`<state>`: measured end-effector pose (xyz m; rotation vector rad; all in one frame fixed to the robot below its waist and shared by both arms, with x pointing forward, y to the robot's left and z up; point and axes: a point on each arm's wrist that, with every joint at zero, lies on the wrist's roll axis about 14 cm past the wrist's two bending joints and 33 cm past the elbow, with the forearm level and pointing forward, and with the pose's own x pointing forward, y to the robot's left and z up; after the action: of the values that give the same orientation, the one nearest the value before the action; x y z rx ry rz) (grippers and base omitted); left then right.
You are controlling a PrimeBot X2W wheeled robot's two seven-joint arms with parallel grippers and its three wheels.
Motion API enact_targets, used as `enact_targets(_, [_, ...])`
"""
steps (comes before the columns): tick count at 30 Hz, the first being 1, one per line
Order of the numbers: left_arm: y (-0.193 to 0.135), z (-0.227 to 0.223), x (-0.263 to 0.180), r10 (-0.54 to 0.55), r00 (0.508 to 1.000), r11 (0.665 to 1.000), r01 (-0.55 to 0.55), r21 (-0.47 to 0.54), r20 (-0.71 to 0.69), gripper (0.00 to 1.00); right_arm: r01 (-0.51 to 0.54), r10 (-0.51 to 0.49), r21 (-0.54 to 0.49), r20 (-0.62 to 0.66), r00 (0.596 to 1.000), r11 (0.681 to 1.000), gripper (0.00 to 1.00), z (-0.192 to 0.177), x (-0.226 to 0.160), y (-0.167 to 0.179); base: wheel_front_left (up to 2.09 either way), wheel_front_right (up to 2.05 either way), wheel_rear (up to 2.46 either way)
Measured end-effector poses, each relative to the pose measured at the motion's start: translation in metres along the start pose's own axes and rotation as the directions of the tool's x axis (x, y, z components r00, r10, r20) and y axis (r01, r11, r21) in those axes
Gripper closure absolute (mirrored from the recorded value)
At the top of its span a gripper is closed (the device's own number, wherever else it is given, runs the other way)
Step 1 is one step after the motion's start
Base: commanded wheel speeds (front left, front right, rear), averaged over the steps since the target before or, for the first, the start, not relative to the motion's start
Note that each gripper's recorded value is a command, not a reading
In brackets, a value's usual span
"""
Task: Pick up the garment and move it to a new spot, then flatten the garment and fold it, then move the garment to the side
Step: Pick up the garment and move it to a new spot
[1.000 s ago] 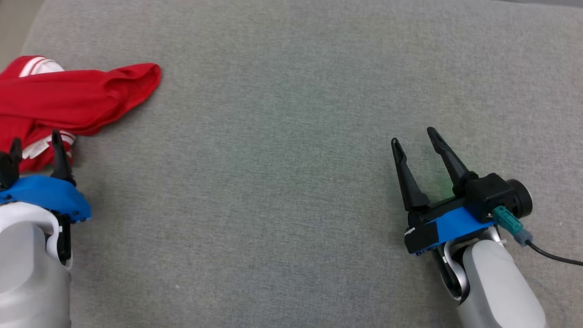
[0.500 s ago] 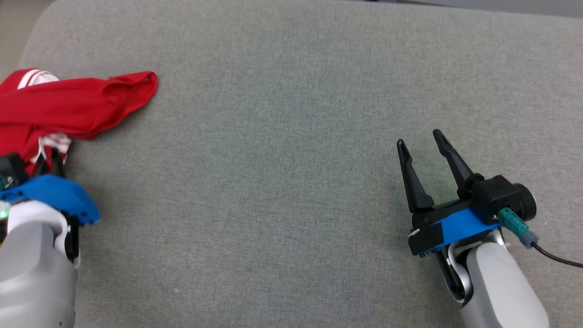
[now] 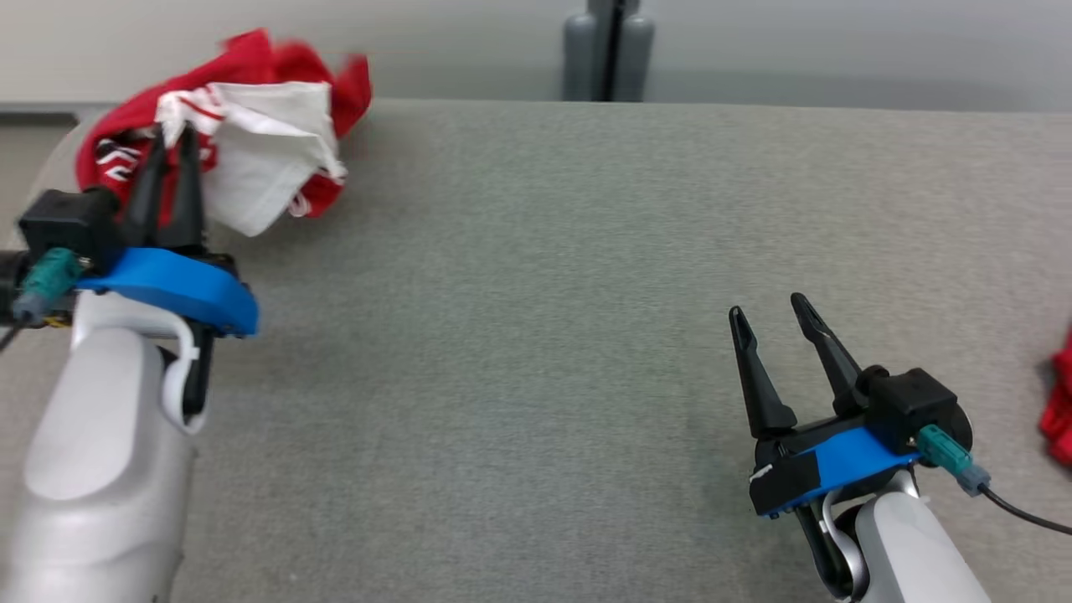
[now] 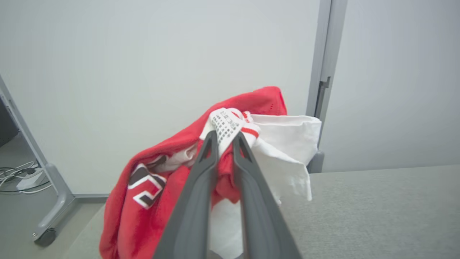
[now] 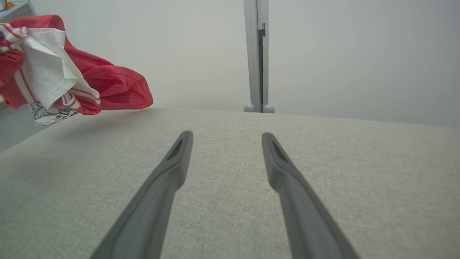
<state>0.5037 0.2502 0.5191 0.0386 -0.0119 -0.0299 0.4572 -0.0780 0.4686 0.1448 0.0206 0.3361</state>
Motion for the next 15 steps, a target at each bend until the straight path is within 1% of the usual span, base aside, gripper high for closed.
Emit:
enact_targets(2, [-0.032, 0.007, 0.006, -0.081, 0.996, 0.997, 0.081, -0.014, 0.03, 1.0, 0.025, -0.025, 0.001, 0.006, 1.0, 1.0, 0.0, 0.004, -0.01, -0.007, 0.0, 0.0, 0.0])
enact_targets(4, [-0.067, 0.009, 0.009, -0.165, 0.985, 0.986, 0.166, -0.026, 0.048, 1.0, 0.051, -0.051, 0.002, 0.012, 0.999, 0.999, 0.0, 0.008, -0.018, -0.015, 0.0, 0.0, 0.0])
enact_targets(5, [-0.104, 0.009, 0.01, -0.256, 0.965, 0.965, 0.258, -0.04, 0.058, 1.0, 0.082, -0.082, -0.001, 0.021, 0.996, 0.997, 0.0, 0.013, -0.028, -0.024, 0.0, 0.0, 0.0])
enact_targets(8, [-0.159, 0.01, 0.01, -0.384, 0.92, 0.92, 0.388, -0.06, 0.076, 1.0, 0.133, -0.133, -0.002, 0.025, 0.991, 0.991, 0.0, 0.016, -0.044, -0.039, 0.0, 0.0, 0.0])
enact_targets(11, [-0.211, 0.012, 0.003, -0.491, 0.865, 0.862, 0.5, -0.091, 0.098, 1.0, 0.184, -0.184, -0.004, 0.031, 0.983, 0.983, 0.0, 0.02, -0.061, -0.053, 0.0, 0.0, 0.0])
enact_targets(13, [-0.242, 0.012, -0.004, -0.558, 0.823, 0.817, 0.567, -0.103, 0.104, 1.0, 0.218, -0.218, -0.003, 0.031, 0.976, 0.976, 0.0, 0.021, -0.073, -0.061, 0.0, 0.0, 0.0])
enact_targets(15, [-0.273, 0.011, -0.016, -0.624, 0.774, 0.766, 0.634, -0.109, 0.108, 1.0, 0.247, -0.247, -0.002, 0.031, 0.969, 0.969, 0.0, 0.022, -0.083, -0.068, 0.0, 0.0, 0.0])
